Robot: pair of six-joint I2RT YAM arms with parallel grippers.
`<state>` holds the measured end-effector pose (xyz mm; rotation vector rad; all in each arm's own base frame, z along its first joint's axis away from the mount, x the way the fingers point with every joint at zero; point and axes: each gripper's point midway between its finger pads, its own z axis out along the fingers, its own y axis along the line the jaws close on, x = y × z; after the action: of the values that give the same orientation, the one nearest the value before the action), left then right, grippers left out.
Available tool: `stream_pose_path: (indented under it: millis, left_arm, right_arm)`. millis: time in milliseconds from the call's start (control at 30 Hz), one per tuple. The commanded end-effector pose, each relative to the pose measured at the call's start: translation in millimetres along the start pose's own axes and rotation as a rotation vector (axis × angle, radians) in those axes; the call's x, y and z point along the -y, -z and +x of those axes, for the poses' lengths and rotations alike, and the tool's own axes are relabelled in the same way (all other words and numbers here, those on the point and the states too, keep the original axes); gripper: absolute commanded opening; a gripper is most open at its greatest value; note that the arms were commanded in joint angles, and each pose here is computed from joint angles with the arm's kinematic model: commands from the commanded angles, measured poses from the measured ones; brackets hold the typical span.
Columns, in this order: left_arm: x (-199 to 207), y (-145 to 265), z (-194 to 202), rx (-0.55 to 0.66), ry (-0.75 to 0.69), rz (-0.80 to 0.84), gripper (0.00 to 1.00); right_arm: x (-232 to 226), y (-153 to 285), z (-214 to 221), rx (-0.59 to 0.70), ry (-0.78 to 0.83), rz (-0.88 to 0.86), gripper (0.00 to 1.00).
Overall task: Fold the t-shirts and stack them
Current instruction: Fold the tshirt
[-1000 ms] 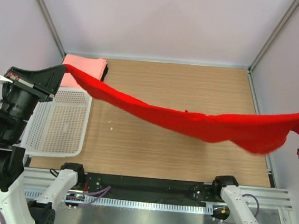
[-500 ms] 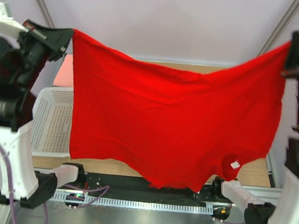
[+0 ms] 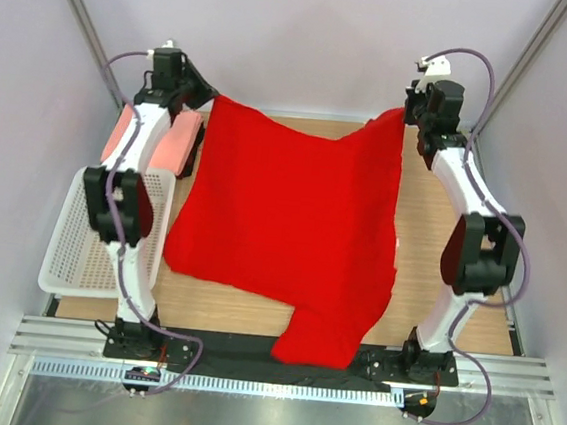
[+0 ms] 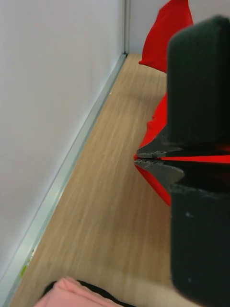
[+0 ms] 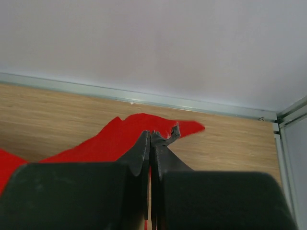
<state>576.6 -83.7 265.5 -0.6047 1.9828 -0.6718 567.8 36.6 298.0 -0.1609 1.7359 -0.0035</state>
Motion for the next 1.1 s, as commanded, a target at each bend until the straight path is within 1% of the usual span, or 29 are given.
stream_pose_path:
  millis: [0, 33, 67, 100, 233, 333, 467, 667, 867, 900, 1067]
  left_arm:
    - [47.8, -23.4, -36.5, 0.087, -0.092, 0.206, 0.00]
    - [42.0, -36.8, -31.3, 0.071, -0.096, 0.205, 0.00]
    - [26.7, -56.5, -22.9, 0.049, -0.104, 0.184, 0.00]
    - [28.0, -61.6, -28.2, 0.062, -0.113, 0.189, 0.00]
    - [7.5, -85.5, -25.1, 0.041, -0.100, 0.179, 0.00]
    - [-8.1, -96.3, -21.0, 0.025, -0.096, 0.166, 0.00]
    - [-17.3, -105.5, -15.6, 0.012, -0.114, 0.162, 0.00]
    - [-31.5, -120.8, -15.3, 0.034, -0.120, 0.126, 0.00]
    - [-43.8, -132.7, -5.1, 0.016, -0.118, 0.113, 0.00]
    - [-50.2, -134.3, -1.7, 0.011, -0.118, 0.093, 0.00]
    - [-66.2, -135.4, -0.6, 0.022, -0.150, 0.028, 0.00]
  right_arm:
    - [27.3, -18.2, -70.7, 0.245, 0.020, 0.027, 0.01]
    - [27.4, -35.3, -48.0, 0.207, 0.013, 0.019, 0.01]
    - [24.6, -41.4, -41.8, 0.199, 0.012, 0.007, 0.01]
    - [22.3, -45.7, -38.4, 0.195, 0.011, -0.006, 0.01]
    - [15.4, -57.3, -6.8, 0.143, -0.028, -0.026, 0.01]
    - [18.3, -56.0, 16.4, 0.084, -0.073, 0.004, 0.01]
    - [9.2, -42.3, 35.7, 0.029, -0.183, -0.010, 0.01]
    - [-0.2, -12.2, 61.9, -0.036, -0.289, -0.003, 0.01]
    - [-14.1, 6.2, 113.3, -0.171, -0.390, 0.029, 0.01]
    - [-18.3, 9.3, 127.3, -0.201, -0.408, 0.026, 0.01]
    - [-34.1, 15.4, 162.7, -0.297, -0.448, 0.022, 0.01]
